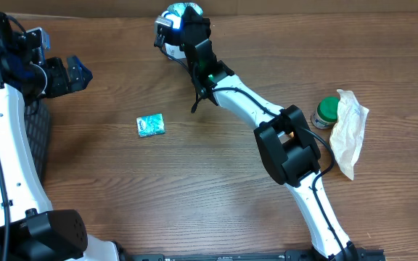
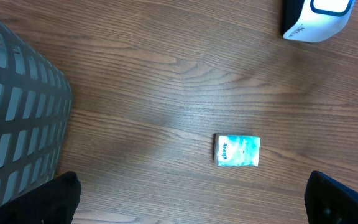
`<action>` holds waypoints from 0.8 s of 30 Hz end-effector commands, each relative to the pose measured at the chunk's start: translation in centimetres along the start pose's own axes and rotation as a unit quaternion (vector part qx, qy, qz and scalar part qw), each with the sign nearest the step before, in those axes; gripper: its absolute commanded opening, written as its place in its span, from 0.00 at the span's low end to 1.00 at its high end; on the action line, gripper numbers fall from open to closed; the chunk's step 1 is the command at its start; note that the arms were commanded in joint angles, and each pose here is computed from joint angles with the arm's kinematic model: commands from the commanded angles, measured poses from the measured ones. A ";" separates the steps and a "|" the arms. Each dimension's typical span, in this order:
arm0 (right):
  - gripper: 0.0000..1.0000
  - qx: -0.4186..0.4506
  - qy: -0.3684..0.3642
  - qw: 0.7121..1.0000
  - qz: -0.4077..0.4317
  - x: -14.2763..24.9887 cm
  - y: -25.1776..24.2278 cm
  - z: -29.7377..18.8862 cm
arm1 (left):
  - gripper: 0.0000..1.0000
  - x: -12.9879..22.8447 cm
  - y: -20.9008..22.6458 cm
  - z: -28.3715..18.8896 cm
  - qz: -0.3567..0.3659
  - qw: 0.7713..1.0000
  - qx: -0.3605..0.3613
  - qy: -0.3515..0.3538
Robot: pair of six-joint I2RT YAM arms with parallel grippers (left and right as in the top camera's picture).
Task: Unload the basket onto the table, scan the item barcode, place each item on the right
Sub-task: 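Hold the light-blue pack against the scanner face with the right gripper, then carry the light-blue pack right and release it near the jar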
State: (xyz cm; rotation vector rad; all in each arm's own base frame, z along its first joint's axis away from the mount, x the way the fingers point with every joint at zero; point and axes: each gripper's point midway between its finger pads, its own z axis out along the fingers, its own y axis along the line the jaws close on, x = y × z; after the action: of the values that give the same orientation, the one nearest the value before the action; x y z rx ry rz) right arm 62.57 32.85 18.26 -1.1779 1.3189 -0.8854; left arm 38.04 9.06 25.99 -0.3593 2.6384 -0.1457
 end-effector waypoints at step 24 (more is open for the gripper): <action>0.04 -0.031 0.010 0.965 0.259 -2.4 -10.9 -6.8 | 1.00 -0.1 -0.4 0.1 0.010 1.000 0.006 0.001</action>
State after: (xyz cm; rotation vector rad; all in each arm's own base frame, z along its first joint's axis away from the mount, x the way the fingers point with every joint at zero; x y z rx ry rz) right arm 59.54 32.02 19.32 -1.0580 1.6254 -0.6230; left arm 38.05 9.05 25.99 -0.3592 2.6384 -0.1462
